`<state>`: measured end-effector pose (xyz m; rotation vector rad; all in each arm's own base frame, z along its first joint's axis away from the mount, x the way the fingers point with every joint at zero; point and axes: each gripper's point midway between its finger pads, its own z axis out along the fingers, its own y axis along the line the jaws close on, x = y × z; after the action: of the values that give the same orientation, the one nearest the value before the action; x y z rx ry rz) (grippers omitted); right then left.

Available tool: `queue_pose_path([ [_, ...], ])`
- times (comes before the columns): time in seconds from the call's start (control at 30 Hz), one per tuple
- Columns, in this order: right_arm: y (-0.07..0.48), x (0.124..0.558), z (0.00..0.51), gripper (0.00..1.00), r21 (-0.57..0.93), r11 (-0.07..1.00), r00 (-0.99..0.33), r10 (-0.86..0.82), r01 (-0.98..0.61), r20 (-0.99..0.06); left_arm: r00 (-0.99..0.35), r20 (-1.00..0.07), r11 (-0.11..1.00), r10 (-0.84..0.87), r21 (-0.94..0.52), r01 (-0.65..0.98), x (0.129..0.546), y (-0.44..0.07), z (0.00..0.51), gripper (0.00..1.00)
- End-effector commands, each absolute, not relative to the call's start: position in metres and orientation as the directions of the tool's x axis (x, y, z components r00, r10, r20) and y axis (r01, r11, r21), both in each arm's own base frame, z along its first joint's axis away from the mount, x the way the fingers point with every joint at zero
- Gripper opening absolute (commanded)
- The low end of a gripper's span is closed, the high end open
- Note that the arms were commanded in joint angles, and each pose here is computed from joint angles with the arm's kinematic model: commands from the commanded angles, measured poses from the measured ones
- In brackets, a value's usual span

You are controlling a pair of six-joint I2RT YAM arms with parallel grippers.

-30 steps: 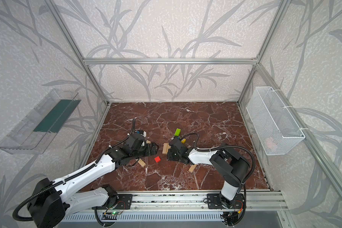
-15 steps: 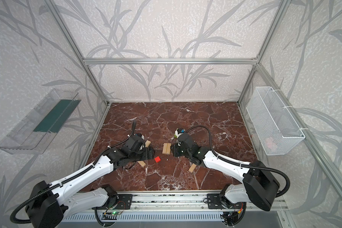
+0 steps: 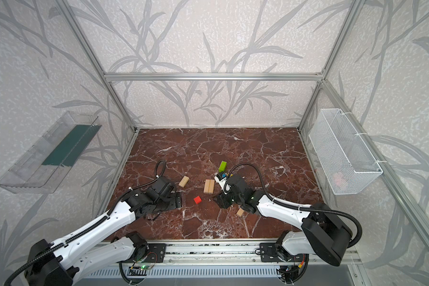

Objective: Build the wood block tower
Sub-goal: 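Raise the right gripper away while the left gripper moves to the printed pine bar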

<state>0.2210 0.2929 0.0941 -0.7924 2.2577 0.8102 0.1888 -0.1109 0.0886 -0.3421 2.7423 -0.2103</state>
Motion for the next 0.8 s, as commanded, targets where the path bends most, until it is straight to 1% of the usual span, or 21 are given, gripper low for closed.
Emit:
queue_pose_path([
  [0.0,0.308,0.216,0.111,0.63,0.330,0.536,-0.550,-0.323,-0.777,-0.770,-0.906,-0.282,0.949,-0.316,-0.116,-0.295,0.177,-0.098,0.080,0.91],
  [0.13,0.313,0.211,0.113,0.69,0.312,0.513,-0.516,-0.321,-0.800,-0.794,-0.906,-0.242,0.938,-0.346,-0.077,-0.337,0.177,-0.100,0.069,0.89],
  [0.4,0.313,0.218,0.119,0.79,0.260,0.551,-0.480,-0.302,-0.793,-0.824,-0.892,-0.258,0.927,-0.370,-0.037,-0.374,0.196,-0.107,0.056,0.84],
  [0.53,0.312,0.220,0.121,0.82,0.258,0.560,-0.476,-0.287,-0.787,-0.831,-0.879,-0.264,0.915,-0.397,-0.044,-0.400,0.205,-0.112,0.049,0.82],
  [0.77,0.310,0.223,0.122,0.83,0.249,0.576,-0.472,-0.277,-0.779,-0.837,-0.855,-0.286,0.891,-0.432,0.014,-0.455,0.216,-0.109,0.043,0.76],
])
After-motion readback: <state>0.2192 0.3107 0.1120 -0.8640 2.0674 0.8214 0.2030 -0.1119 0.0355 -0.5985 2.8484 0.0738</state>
